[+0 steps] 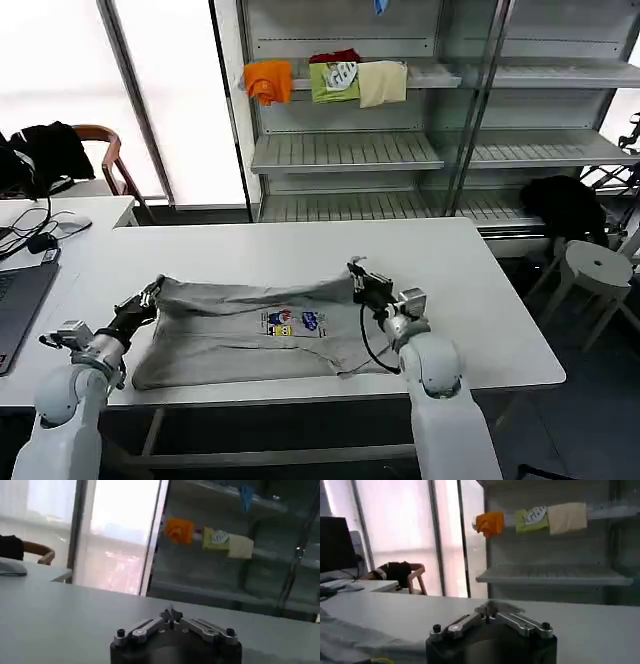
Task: Fold and organize the clothes.
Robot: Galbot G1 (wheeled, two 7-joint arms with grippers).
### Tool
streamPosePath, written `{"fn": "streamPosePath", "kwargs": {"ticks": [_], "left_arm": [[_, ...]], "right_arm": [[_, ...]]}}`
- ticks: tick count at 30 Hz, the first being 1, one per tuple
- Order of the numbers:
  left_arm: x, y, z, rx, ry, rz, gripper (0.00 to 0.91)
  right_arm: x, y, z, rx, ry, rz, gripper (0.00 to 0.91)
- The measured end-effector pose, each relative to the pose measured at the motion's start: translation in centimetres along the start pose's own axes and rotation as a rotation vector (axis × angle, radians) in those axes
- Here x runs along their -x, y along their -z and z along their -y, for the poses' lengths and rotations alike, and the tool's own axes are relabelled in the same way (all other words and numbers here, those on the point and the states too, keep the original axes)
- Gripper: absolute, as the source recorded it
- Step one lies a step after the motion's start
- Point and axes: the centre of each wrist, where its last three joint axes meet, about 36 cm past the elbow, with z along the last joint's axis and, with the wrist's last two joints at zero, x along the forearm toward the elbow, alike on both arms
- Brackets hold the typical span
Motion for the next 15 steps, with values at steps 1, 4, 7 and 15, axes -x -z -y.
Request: {"fn": "streamPosePath", "kwargs": {"ticks": [1,4,7,15], "left_arm": [[-0.1,-0.1,-0.1,-0.006,-0.002,0.001,0.0],[-0.5,-0.1,-0.5,-0.018,-0.007,0.003,0.0],[-0.8,-0.1,-0.9,-0.029,-0.009,0.005,0.0],[-1.6,-0.6,-1.5,-0.032,-0.028,-0.01,0.0]], "right_arm": [[-0.3,-0.1,0.0,0.0,-0.002,-0.001,0.0],[-1.2,-0.4,-0.1,0.004,0.003,-0.004,0.0],[-1.9,-0.8,-0.2,0.009,0.006,-0.009,0.0],[-3.5,-1.8,-0.3,0.013,0.009,-0.028,0.0]]}}
